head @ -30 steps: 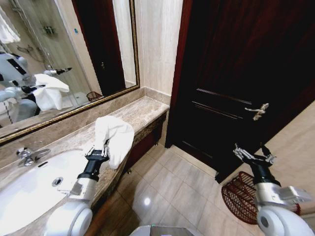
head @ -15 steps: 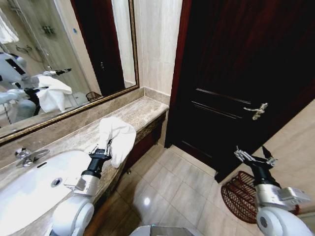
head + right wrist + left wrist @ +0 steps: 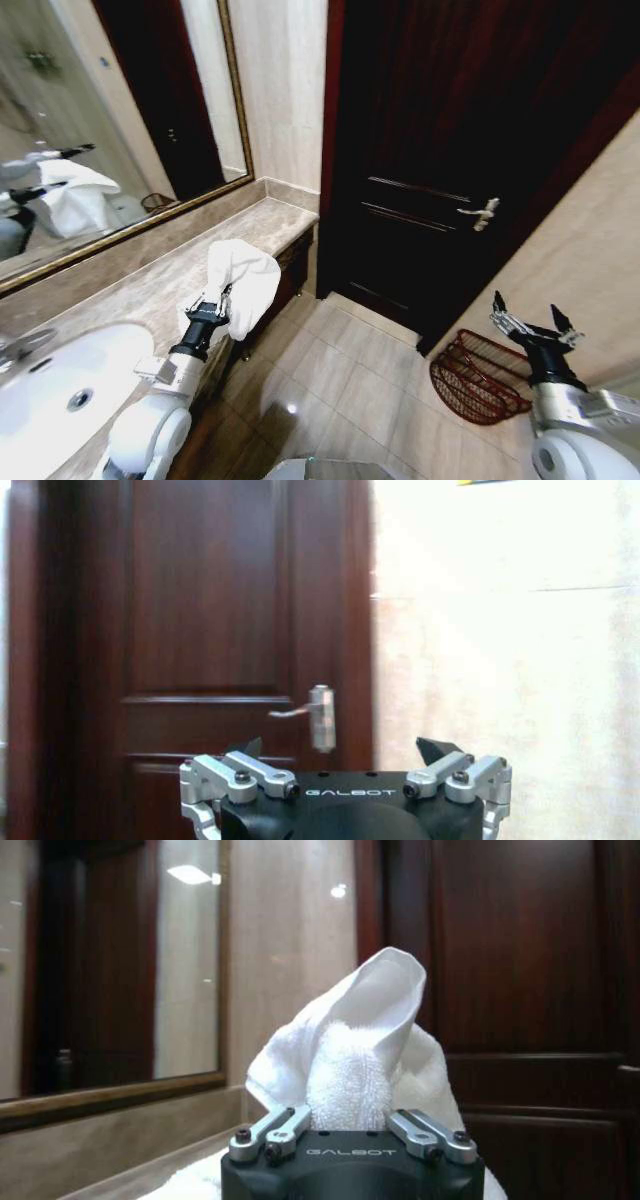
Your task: Discard the used towel into the hamper.
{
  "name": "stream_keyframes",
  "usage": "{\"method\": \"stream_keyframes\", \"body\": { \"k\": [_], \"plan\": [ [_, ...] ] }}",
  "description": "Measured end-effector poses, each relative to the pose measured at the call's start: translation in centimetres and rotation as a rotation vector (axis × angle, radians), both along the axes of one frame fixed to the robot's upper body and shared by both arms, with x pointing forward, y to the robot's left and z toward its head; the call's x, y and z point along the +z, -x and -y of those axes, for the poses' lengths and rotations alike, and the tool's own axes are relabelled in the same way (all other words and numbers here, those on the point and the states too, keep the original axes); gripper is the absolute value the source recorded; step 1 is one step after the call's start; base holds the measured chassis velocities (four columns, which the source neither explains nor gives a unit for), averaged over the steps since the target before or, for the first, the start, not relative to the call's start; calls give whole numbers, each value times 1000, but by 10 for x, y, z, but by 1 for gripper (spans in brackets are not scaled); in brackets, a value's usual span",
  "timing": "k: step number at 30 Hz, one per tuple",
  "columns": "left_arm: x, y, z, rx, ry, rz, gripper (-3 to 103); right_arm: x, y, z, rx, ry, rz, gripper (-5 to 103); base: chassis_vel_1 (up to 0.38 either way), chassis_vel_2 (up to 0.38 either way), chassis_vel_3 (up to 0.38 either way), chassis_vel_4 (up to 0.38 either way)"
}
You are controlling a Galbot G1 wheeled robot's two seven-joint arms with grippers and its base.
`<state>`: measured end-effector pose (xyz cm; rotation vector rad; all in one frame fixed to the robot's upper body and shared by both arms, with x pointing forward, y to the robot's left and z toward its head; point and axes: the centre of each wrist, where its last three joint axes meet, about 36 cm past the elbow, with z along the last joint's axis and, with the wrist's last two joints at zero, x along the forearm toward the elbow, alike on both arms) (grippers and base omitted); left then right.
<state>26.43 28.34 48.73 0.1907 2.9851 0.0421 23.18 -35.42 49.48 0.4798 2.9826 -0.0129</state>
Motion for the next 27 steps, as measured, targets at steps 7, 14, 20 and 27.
{"method": "stream_keyframes", "body": {
  "k": [7,14,20,27],
  "plan": [
    [-4,-3,-2,-11,-1,0,15,0,5,-3,-34,-13,-48,100,-128,-114,-122,-128],
    [-5,-4,-3,-8,0,3,15,-3,7,-4,-35,-9,-49,100,-124,-132,-133,-120],
    [-7,-4,-4,-4,-1,3,15,-3,9,-4,-34,-3,-44,100,-129,-123,-116,-122],
    [-8,-3,-3,-15,1,8,15,7,8,-13,-34,-22,-32,100,-132,-126,-113,-132]
  ]
}}
